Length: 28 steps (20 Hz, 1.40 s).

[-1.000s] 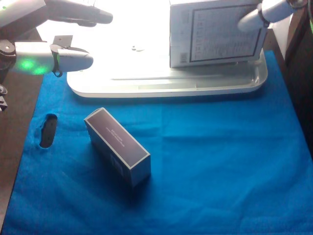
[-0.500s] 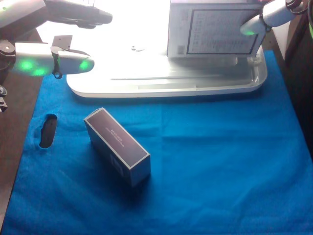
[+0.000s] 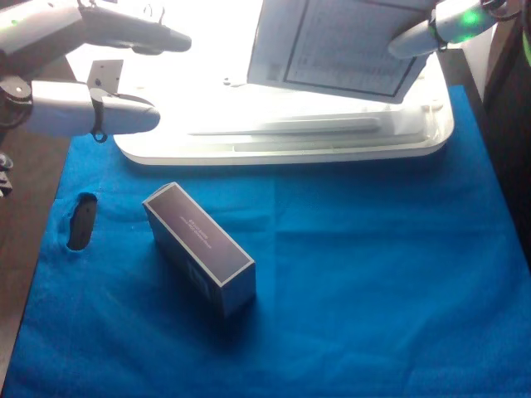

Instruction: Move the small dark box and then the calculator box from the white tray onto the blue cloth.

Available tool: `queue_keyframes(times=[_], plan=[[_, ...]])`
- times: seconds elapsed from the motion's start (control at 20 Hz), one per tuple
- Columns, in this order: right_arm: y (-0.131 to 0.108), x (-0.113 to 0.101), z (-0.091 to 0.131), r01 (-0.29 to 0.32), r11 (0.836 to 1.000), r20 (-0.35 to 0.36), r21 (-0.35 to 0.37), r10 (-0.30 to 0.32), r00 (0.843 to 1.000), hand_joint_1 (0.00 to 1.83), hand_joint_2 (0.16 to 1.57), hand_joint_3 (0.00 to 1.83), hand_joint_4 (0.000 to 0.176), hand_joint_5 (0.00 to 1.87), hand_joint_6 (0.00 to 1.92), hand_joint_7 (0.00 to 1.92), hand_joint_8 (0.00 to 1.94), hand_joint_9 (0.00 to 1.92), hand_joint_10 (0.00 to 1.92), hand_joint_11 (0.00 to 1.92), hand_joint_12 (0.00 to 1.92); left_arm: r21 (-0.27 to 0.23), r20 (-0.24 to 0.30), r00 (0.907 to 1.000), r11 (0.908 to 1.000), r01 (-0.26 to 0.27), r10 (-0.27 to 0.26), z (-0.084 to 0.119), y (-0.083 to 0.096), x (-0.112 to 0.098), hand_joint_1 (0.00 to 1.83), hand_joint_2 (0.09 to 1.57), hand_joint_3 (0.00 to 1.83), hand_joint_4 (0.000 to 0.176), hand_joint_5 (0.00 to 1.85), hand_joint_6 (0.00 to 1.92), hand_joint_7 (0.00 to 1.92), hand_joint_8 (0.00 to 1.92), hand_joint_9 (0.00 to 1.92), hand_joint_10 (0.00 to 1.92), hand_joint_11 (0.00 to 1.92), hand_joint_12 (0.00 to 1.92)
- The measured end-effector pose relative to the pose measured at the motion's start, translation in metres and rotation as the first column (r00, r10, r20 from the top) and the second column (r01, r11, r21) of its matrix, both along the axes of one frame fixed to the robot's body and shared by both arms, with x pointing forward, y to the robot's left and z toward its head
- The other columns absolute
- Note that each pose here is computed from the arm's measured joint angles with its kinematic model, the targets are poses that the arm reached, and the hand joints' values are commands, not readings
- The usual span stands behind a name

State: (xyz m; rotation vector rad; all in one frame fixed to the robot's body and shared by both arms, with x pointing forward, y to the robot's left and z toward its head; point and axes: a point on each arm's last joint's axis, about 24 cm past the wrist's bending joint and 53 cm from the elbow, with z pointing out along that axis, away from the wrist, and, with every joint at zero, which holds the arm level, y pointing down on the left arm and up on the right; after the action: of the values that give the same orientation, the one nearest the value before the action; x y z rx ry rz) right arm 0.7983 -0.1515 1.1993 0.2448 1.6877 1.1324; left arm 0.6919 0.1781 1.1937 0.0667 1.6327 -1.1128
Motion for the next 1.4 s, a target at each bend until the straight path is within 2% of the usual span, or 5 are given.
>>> queue_keyframes(times=[0.4,0.55,0.75,1.25,1.4], plan=[[0.004,-0.029,0.015,-0.073,0.997,0.039,-0.022,0.074,0.996,1.13,1.18,0.00,0.000,0.85,1.17,1.43,0.03,1.17,1.21,1.03,1.60,0.008,-0.045,0.9980,0.9990,-0.045,0.045,-0.017,0.013,0.003,0.74,1.17,0.00,0.000,0.59,0.01,0.59,0.01,0.59,0.02,0.00,1.26],[0.004,-0.041,0.022,-0.097,0.995,0.053,-0.028,0.098,0.994,1.12,1.19,0.00,0.000,0.83,1.21,1.44,0.05,1.19,1.27,1.11,1.63,0.011,-0.059,0.9961,0.9978,-0.066,0.066,-0.023,0.017,0.005,0.71,1.14,0.00,0.002,0.61,0.01,0.59,0.00,0.52,0.00,0.00,1.14],[0.012,-0.055,0.025,-0.136,0.990,0.063,-0.036,0.138,0.988,1.10,1.23,0.00,0.000,0.77,1.29,1.37,0.05,1.08,1.32,1.00,1.62,0.011,-0.078,0.9935,0.9966,-0.082,0.082,-0.031,0.023,0.005,0.75,1.16,0.01,0.000,0.60,0.00,0.59,0.00,0.52,0.01,0.00,1.12],[0.022,-0.093,0.029,-0.214,0.972,0.081,-0.098,0.222,0.972,1.12,1.19,0.00,0.000,0.84,1.18,1.33,0.08,1.01,1.25,0.87,1.64,0.019,-0.118,0.9856,0.9926,-0.120,0.121,-0.050,0.036,0.003,0.84,1.19,0.00,0.000,0.57,0.00,0.56,0.00,0.51,0.00,0.00,1.13],[0.021,-0.103,0.031,-0.231,0.966,0.091,-0.118,0.242,0.966,1.13,1.17,0.00,0.000,0.88,1.13,1.35,0.10,1.02,1.07,0.84,1.56,0.014,-0.125,0.9835,0.9914,-0.130,0.131,-0.051,0.038,0.004,0.88,1.19,0.00,0.000,0.57,0.00,0.55,0.00,0.53,0.01,0.00,1.16]])
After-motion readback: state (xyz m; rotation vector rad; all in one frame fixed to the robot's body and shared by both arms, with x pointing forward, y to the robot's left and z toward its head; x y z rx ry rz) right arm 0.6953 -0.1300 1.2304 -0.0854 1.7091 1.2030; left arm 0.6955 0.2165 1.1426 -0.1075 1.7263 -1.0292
